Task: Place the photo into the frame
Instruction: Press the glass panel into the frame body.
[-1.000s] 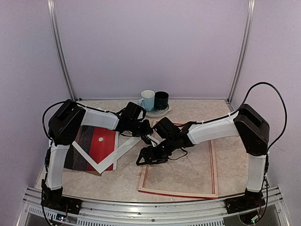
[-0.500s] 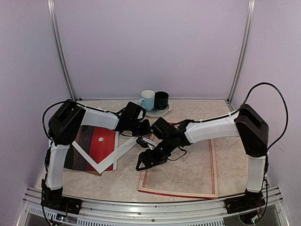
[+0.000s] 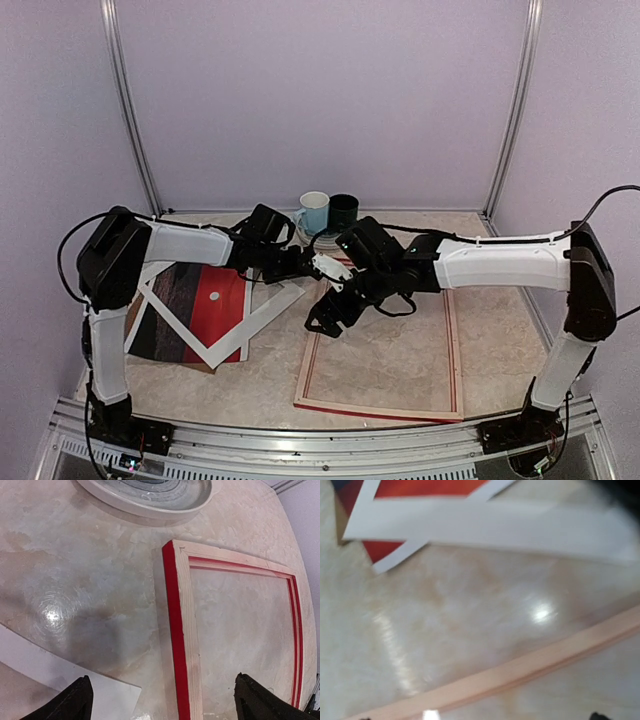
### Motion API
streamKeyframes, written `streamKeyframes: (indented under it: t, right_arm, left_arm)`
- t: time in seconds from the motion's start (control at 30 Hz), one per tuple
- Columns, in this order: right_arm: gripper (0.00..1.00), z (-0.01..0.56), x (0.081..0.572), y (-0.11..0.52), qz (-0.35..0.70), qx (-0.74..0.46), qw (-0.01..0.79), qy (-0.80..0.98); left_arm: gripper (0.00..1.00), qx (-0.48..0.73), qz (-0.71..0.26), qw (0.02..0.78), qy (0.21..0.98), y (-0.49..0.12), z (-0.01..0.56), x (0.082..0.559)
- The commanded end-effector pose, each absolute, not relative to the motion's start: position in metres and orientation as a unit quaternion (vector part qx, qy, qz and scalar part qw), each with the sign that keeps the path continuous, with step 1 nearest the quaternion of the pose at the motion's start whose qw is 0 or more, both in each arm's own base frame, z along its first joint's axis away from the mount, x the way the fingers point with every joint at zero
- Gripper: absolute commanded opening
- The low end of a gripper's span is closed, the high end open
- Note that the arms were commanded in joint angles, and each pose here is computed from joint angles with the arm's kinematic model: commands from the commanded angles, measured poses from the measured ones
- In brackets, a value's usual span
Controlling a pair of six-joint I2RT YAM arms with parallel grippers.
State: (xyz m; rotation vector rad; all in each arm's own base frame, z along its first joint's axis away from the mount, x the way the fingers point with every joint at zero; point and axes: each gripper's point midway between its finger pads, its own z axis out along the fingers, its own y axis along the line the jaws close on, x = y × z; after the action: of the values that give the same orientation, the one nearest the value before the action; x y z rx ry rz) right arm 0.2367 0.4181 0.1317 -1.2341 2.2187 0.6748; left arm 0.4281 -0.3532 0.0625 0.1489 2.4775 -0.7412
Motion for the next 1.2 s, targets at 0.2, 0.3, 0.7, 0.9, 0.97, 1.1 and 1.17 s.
streamKeyframes:
  t: [0.2,0.3,0.7,0.9,0.97,1.1,1.17]
  right_arm:
    - [0.99,0.158,0.281,0.366,0.106,-0.432,0.397,0.803]
    - [0.99,0.147,0.296,0.360,0.116,-0.362,0.366,0.850]
    - [0.99,0.145,0.329,0.370,0.271,-0.206,0.267,0.902]
    - [0.99,0.158,0.326,0.383,0.320,-0.199,0.249,0.892]
    - [0.99,0.158,0.325,0.386,0.326,-0.198,0.242,0.892]
    - [0.99,0.153,0.322,0.390,0.334,-0.191,0.225,0.895]
    - [0.99,0.147,0.322,0.391,0.339,-0.181,0.215,0.898]
  left_arm:
    - [0.99,0.104,-0.282,0.319,0.899,-0.329,0.104,0.321]
    - [0.99,0.129,-0.278,0.345,0.887,-0.324,0.109,0.288]
    - [0.99,0.288,-0.314,0.385,0.819,-0.330,0.109,0.189]
    - [0.99,0.372,-0.310,0.369,0.793,-0.351,0.101,0.160]
    - [0.99,0.399,-0.298,0.354,0.792,-0.358,0.091,0.152]
    - [0.99,0.428,-0.254,0.314,0.808,-0.365,0.062,0.139]
    - [0.99,0.438,-0.230,0.294,0.818,-0.365,0.043,0.133]
